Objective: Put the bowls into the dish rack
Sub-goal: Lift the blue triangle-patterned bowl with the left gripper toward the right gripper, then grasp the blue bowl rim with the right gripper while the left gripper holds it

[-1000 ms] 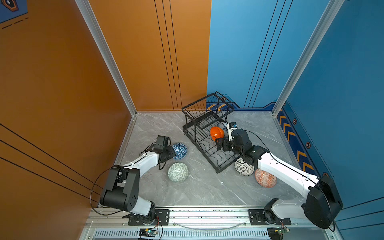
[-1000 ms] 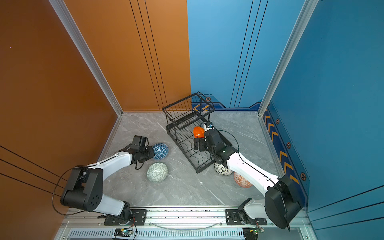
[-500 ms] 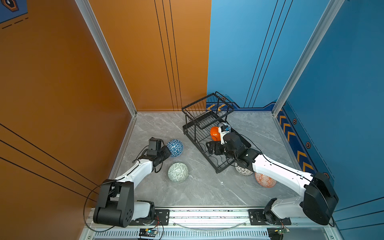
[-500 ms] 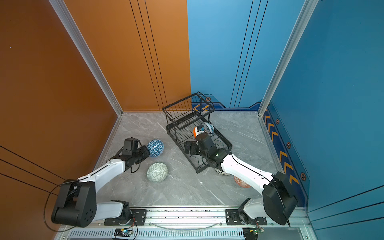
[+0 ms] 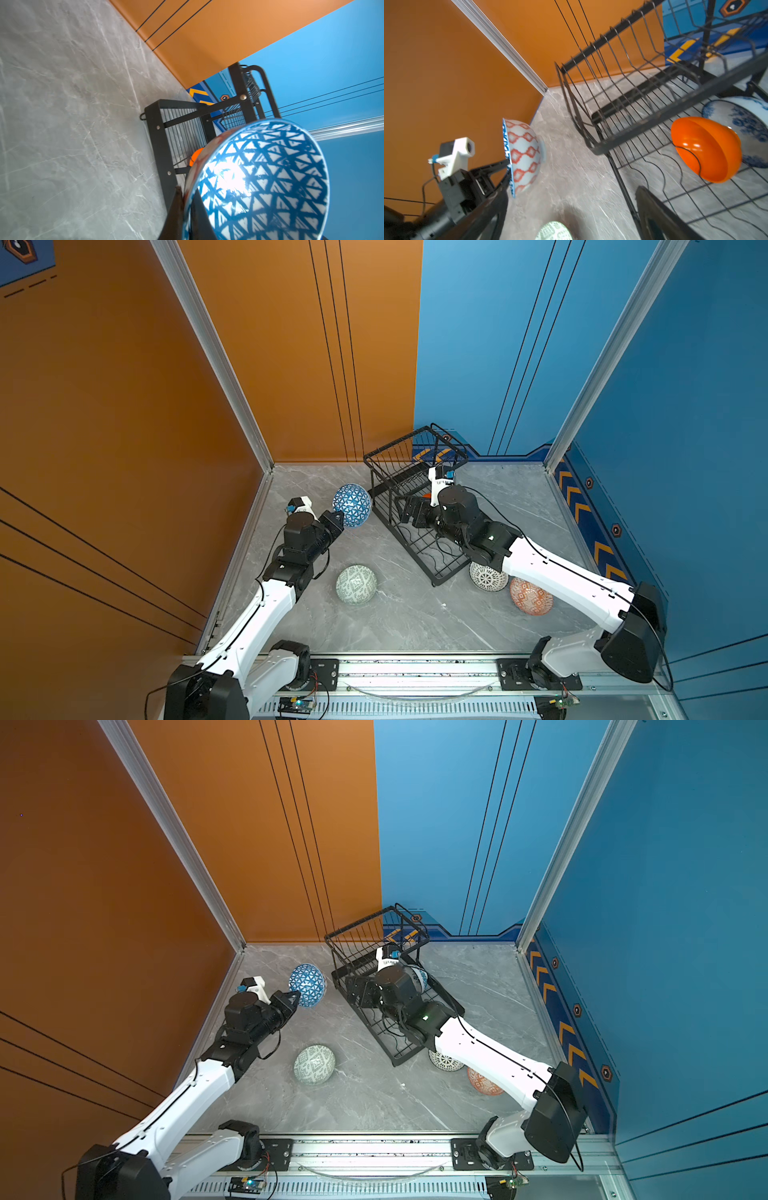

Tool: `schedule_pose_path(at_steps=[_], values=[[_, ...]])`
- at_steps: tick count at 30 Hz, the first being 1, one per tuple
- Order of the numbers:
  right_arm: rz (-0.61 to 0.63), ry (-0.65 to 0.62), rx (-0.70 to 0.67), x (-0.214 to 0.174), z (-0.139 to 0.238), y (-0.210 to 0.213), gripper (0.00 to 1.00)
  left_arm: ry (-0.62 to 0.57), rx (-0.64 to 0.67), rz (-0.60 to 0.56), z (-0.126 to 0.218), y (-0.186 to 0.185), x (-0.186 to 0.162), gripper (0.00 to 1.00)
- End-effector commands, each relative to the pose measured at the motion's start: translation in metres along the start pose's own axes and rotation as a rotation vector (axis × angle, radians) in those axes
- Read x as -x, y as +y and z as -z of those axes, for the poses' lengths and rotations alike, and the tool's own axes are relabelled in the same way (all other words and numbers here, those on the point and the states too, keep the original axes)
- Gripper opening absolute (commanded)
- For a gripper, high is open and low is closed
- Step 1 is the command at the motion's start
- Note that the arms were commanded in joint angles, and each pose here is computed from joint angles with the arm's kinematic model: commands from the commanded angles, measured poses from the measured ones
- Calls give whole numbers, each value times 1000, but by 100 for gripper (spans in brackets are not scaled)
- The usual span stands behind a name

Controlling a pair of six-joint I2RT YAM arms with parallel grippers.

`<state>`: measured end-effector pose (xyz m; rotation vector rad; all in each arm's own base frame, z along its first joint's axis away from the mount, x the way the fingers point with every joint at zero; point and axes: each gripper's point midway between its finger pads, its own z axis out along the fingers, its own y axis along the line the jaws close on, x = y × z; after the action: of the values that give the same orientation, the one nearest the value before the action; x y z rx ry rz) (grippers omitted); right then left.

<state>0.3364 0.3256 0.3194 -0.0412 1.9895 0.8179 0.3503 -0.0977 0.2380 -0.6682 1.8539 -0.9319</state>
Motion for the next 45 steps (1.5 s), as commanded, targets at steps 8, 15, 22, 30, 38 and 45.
schedule_pose_path(at_steps=[8,15,22,30,38,45], values=[[50,30,-7,-7,-15,42,82,-135,-215,-52,15,-90,24,0],[74,34,-39,-18,-19,46,69,-166,-252,-88,17,-115,18,0],[71,-30,-111,-9,-16,32,35,-182,-249,-116,20,-121,9,0],[62,-90,-161,2,-10,21,10,-185,-245,-121,21,-123,1,0],[82,-149,-242,9,0,2,0,-177,-226,-129,18,-117,-6,17],[151,-192,-389,16,20,-34,0,-190,-217,-119,25,-108,-4,78]])
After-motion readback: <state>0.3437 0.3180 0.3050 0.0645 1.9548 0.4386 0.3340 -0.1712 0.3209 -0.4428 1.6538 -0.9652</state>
